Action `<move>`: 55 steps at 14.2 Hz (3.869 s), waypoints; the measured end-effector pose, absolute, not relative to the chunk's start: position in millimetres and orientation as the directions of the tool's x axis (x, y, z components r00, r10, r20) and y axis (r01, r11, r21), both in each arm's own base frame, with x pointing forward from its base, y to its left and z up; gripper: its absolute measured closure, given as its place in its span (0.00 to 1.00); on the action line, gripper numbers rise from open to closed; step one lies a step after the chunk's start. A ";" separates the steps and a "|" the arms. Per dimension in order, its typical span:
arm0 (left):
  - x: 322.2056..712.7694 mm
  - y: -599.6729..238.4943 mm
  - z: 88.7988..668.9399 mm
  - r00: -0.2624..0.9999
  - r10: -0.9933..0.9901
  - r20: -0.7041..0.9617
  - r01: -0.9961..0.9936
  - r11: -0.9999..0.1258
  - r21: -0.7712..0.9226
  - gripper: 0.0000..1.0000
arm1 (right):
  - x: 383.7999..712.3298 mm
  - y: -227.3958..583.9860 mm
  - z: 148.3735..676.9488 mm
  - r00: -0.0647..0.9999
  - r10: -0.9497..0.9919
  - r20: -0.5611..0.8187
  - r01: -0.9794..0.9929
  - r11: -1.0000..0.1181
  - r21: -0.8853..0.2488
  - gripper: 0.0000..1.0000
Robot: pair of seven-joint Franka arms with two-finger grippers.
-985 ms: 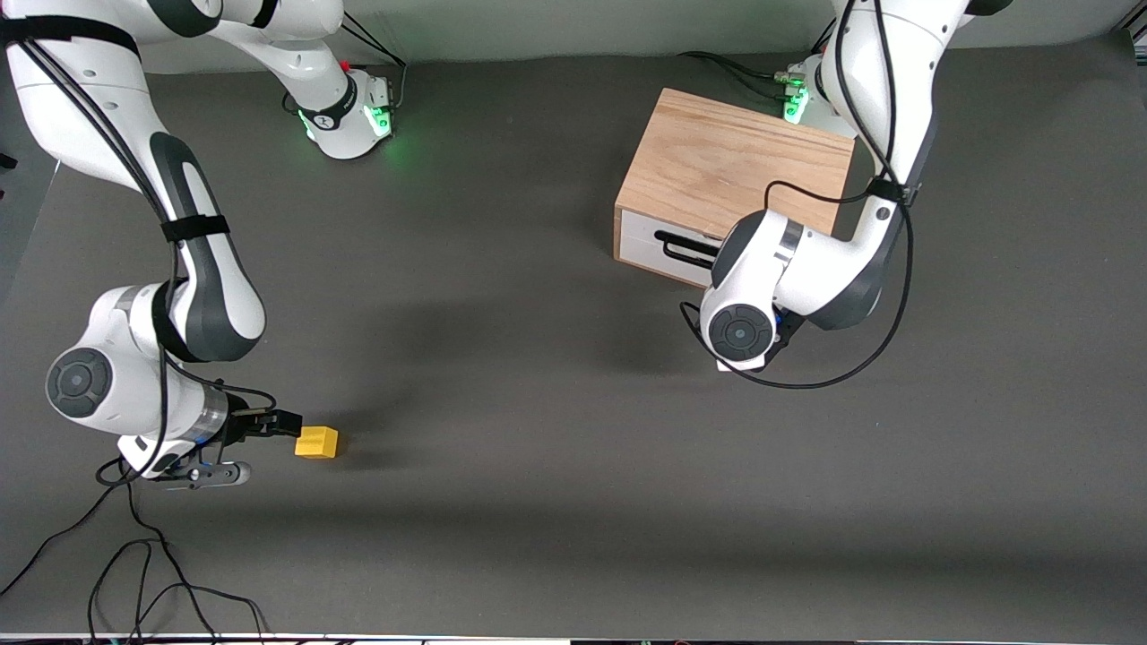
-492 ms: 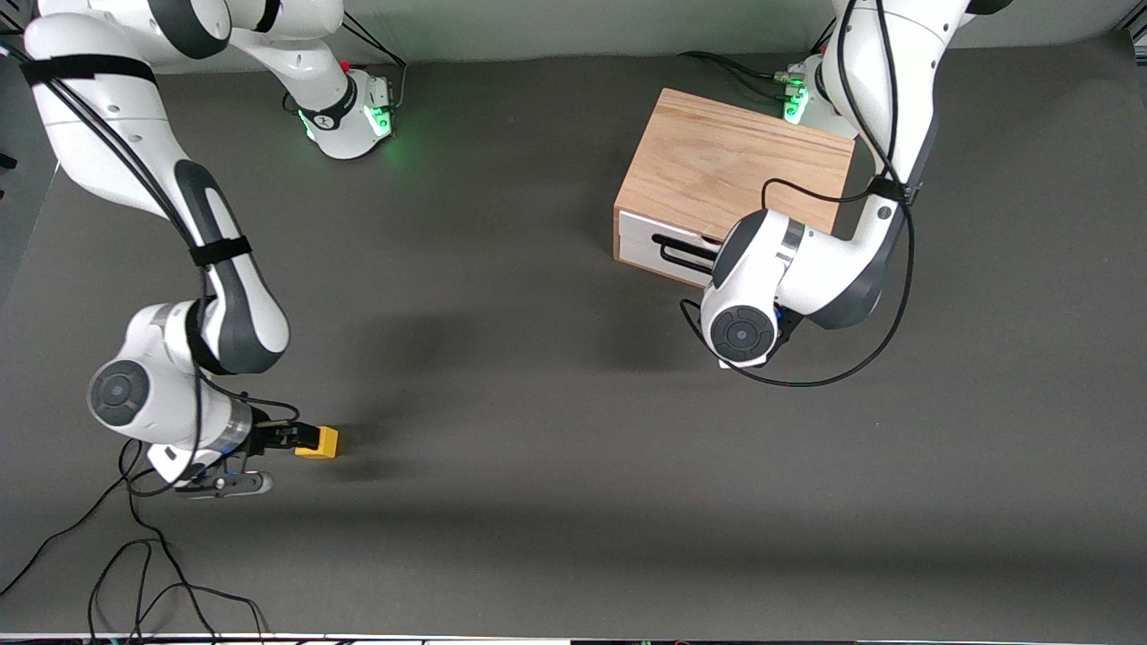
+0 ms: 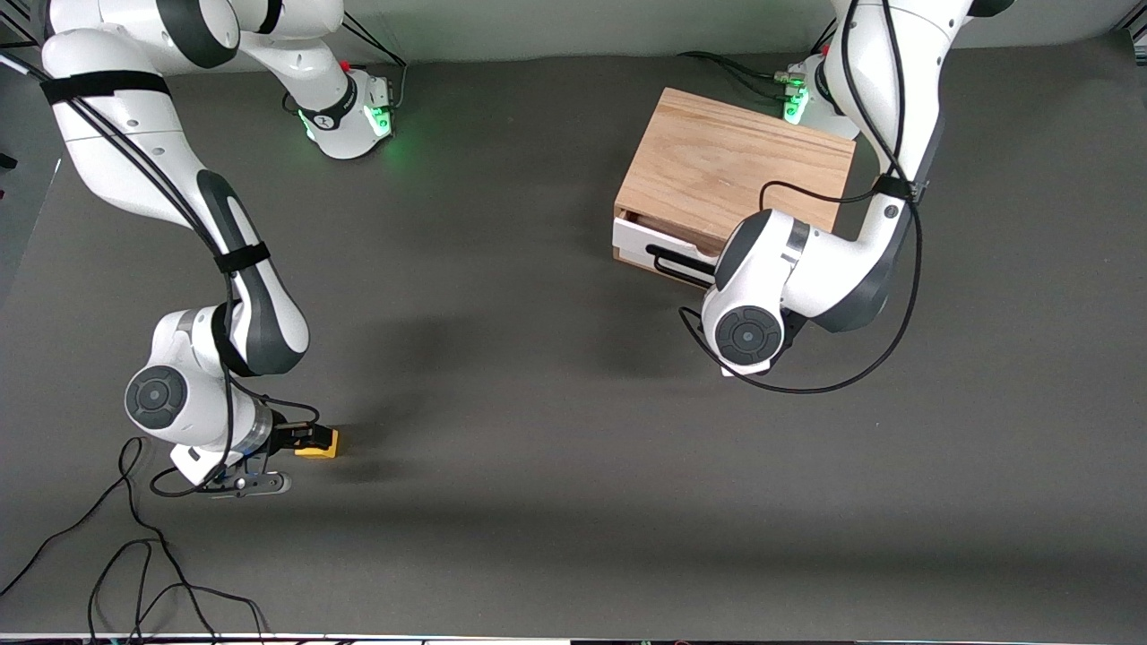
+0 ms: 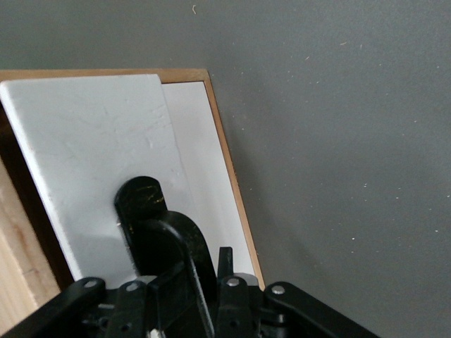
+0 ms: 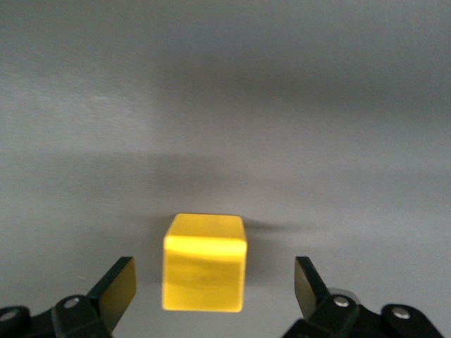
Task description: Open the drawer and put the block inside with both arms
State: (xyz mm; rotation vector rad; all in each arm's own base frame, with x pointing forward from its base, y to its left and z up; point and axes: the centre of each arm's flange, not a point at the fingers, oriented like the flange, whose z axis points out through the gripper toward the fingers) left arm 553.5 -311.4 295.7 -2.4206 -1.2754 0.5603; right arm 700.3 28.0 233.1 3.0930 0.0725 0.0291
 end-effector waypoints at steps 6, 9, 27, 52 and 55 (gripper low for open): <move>588.7 -317.9 298.8 0.508 0.840 -0.187 0.723 -0.535 -0.437 0.86 | 695.4 22.4 210.2 1.000 0.015 0.020 0.014 -1.000 0.027 0.00; 593.7 -319.9 300.5 0.513 0.839 -0.182 0.727 -0.538 -0.427 0.86 | 695.5 22.6 210.2 1.000 0.010 0.020 0.009 -1.000 0.023 0.00; 629.7 -220.2 480.3 0.769 0.580 -0.269 0.508 -0.809 -0.294 0.00 | 700.4 61.1 247.6 0.999 0.022 0.037 0.022 -1.000 0.018 0.45; 550.7 -89.5 600.5 0.999 0.045 -0.017 0.044 -0.998 -0.035 0.00 | 465.1 615.5 381.6 0.910 -0.413 -0.026 -0.413 -0.904 -0.112 0.45; 558.5 -85.5 607.8 0.998 0.053 -0.018 0.052 -0.998 -0.031 0.00 | 459.7 621.2 382.3 0.901 -0.433 -0.030 -0.434 -0.894 -0.117 0.45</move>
